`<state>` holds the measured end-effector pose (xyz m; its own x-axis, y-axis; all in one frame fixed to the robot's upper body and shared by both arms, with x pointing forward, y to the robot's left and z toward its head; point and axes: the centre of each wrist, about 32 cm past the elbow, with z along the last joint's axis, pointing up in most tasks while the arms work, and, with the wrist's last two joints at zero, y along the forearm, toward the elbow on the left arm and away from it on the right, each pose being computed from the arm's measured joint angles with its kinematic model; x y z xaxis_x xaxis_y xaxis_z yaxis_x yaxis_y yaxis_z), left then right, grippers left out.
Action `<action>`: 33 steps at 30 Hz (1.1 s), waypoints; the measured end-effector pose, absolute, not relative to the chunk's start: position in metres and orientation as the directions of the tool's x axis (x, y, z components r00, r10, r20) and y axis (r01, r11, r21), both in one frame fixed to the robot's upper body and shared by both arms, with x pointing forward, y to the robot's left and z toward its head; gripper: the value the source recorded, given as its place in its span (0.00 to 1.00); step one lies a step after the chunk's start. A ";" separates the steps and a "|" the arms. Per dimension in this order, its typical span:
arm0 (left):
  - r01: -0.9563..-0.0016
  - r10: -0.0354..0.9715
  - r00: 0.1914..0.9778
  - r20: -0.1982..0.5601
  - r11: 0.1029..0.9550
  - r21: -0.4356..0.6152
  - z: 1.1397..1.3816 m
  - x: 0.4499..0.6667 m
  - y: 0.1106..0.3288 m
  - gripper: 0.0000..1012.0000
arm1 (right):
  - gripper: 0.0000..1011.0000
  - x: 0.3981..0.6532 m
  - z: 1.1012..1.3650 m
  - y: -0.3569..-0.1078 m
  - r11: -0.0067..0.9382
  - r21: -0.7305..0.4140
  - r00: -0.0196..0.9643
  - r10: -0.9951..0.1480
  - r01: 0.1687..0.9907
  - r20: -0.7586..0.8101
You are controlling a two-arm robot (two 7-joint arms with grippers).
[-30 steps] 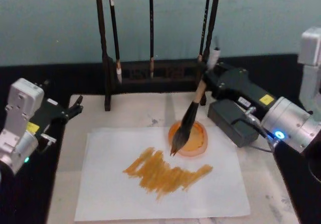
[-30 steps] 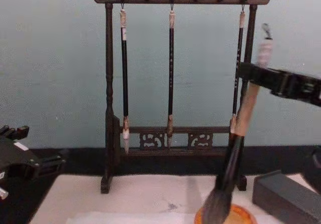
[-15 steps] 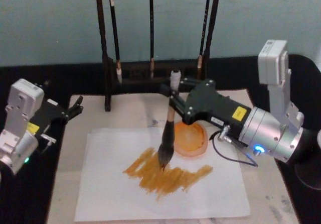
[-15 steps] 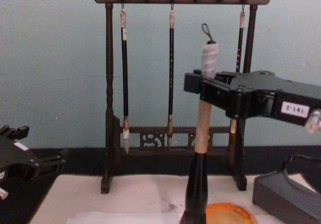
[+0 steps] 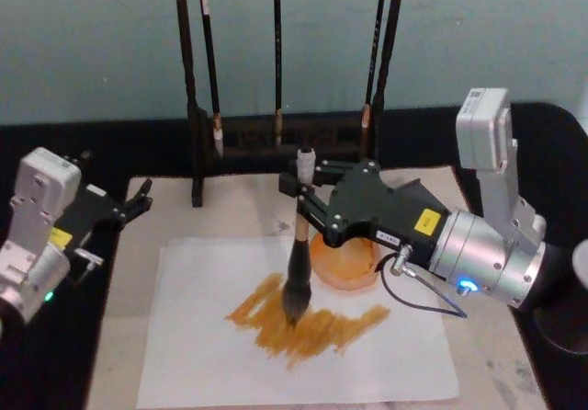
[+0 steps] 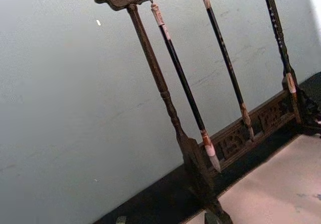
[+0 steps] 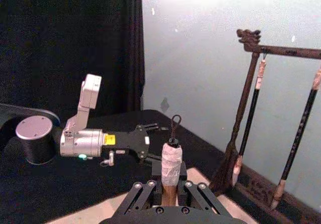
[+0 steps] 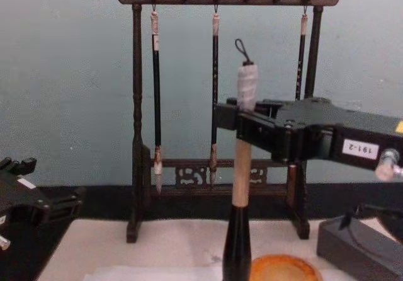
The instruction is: Pick up the brush from the inkstone, write on the paper, then place the brush back to its original position.
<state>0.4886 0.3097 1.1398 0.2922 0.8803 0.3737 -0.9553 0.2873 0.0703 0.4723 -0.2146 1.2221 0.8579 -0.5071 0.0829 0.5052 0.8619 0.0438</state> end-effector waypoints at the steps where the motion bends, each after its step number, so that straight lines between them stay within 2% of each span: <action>1: -0.955 0.880 0.292 0.374 0.287 0.070 1.140 0.489 0.310 1.00 | 0.16 0.473 1.222 -0.214 0.863 0.039 0.860 -0.504 0.503 0.078; 19: -0.955 0.880 0.292 0.374 0.287 0.070 1.140 0.489 0.310 1.00 | 0.16 0.475 1.216 -0.211 0.871 -0.019 0.871 -0.489 0.491 0.051; 33: -0.955 0.880 0.292 0.374 0.287 0.070 1.140 0.489 0.310 1.00 | 0.16 0.477 1.216 -0.215 0.814 -0.018 0.812 -0.578 0.581 0.087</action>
